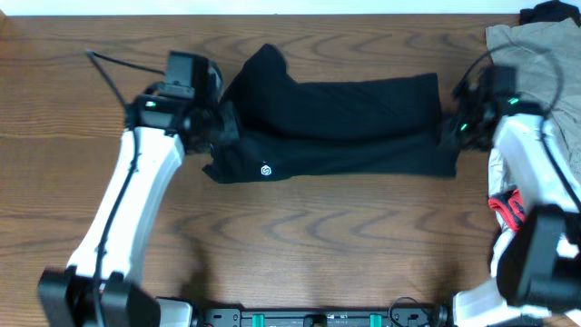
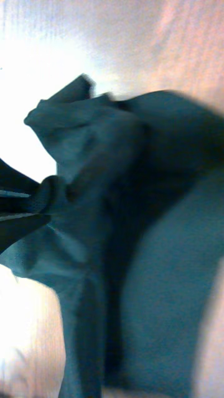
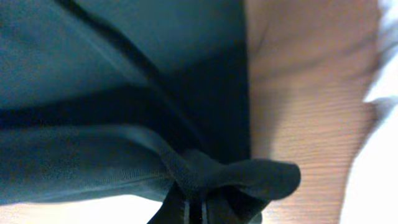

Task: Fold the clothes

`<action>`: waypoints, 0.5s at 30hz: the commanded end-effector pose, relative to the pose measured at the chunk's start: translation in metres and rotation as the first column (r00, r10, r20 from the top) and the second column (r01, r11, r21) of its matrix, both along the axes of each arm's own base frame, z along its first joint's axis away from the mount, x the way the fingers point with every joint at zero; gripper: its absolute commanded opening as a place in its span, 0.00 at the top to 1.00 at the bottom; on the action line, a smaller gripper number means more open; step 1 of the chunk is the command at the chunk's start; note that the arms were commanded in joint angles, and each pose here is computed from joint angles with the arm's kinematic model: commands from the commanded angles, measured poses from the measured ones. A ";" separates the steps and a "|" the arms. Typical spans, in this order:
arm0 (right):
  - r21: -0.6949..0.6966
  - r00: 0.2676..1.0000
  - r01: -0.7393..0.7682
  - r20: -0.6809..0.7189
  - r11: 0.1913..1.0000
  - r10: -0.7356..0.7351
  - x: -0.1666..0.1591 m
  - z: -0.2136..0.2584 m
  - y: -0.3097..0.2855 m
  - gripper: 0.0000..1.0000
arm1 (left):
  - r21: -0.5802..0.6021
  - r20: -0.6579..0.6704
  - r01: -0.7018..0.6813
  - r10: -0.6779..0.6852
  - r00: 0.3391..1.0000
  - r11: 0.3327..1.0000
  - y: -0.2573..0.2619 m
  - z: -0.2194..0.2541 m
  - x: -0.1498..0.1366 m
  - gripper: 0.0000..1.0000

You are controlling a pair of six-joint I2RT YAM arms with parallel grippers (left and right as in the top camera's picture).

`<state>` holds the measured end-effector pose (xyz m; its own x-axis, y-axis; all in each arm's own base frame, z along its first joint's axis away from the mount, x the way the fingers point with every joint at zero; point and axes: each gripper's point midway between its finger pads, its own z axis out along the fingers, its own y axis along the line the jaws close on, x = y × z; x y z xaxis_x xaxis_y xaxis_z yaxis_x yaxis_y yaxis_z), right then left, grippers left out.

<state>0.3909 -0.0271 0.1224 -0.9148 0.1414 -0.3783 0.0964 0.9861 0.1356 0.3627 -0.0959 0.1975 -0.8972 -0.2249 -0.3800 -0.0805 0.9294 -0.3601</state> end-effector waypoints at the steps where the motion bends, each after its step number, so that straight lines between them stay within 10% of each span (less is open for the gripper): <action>1: -0.060 0.976 0.037 0.219 0.997 -0.023 0.009 0.100 -0.012 0.99 | -0.020 0.246 0.003 0.002 0.969 1.000 0.004 0.089 0.002 0.94; 15: -0.130 0.863 0.082 0.506 0.988 -0.005 -0.064 0.278 -0.009 0.99 | -0.096 0.719 0.037 0.044 0.693 0.995 0.019 0.285 -0.099 0.94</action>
<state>0.3403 -0.0300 0.3752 -0.6374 0.1008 -0.7639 0.0763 0.9948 0.0676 0.2859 -0.0827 0.4552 -0.4396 -0.2985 -0.8472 0.2069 0.8842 -0.4188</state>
